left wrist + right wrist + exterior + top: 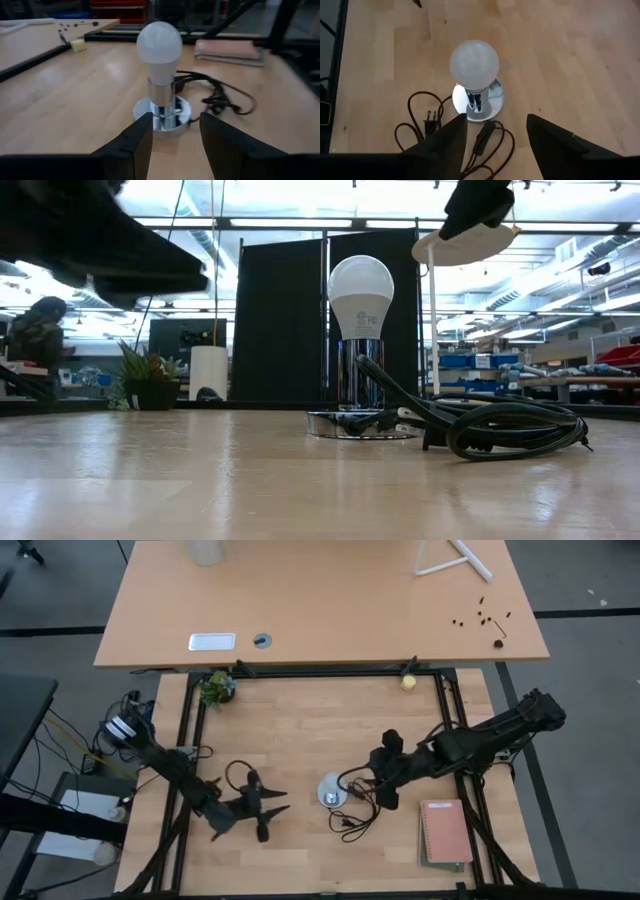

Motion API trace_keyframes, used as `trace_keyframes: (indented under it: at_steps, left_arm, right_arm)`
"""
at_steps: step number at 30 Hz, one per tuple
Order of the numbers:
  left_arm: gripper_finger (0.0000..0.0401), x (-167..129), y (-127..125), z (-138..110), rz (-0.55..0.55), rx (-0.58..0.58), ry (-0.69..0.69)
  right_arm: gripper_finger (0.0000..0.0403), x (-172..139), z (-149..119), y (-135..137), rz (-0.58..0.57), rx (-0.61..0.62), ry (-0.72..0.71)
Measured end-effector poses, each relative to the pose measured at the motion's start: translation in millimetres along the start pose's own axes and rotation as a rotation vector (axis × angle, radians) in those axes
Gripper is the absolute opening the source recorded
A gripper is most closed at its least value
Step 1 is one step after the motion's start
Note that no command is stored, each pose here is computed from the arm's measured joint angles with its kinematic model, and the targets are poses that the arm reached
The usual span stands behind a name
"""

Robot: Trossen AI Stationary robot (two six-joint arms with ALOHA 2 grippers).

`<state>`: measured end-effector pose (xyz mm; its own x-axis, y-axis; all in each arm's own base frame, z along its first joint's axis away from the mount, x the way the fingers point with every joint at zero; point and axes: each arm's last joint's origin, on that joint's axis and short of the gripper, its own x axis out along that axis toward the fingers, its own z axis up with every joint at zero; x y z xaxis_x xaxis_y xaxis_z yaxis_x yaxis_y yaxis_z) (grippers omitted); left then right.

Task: Screw lightbulb
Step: Remove the white lightbulb from the silver lamp

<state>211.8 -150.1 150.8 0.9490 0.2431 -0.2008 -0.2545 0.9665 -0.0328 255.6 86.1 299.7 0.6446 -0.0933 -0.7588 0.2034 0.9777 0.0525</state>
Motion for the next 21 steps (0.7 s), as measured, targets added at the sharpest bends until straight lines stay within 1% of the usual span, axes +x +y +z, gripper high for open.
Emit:
trace_keyframes:
  at_steps: [5, 8, 12, 17, 21]
  left_arm:
    - [0.0168, 31, -7, -4, 0.079, 0.051, 0.022]
    - [0.0168, 50, -10, -8, 0.121, 0.063, 0.033]
    - [0.0171, 73, -16, -16, 0.161, 0.082, 0.051]
    - [0.0203, 93, -17, -26, 0.197, 0.074, 0.058]
    - [0.0235, 104, -13, -32, 0.21, 0.026, 0.023]
  right_arm:
    - [0.0244, 0, 17, 7, -0.008, 0.002, 0.015]
    - [0.0259, 1, 29, 10, -0.007, 0.027, 0.008]
    - [0.0276, 6, 42, 12, 0.016, 0.039, 0.055]
    - [0.0293, 21, 55, 18, 0.059, 0.03, 0.104]
    - [0.0299, 36, 61, 22, 0.05, 0.008, 0.133]
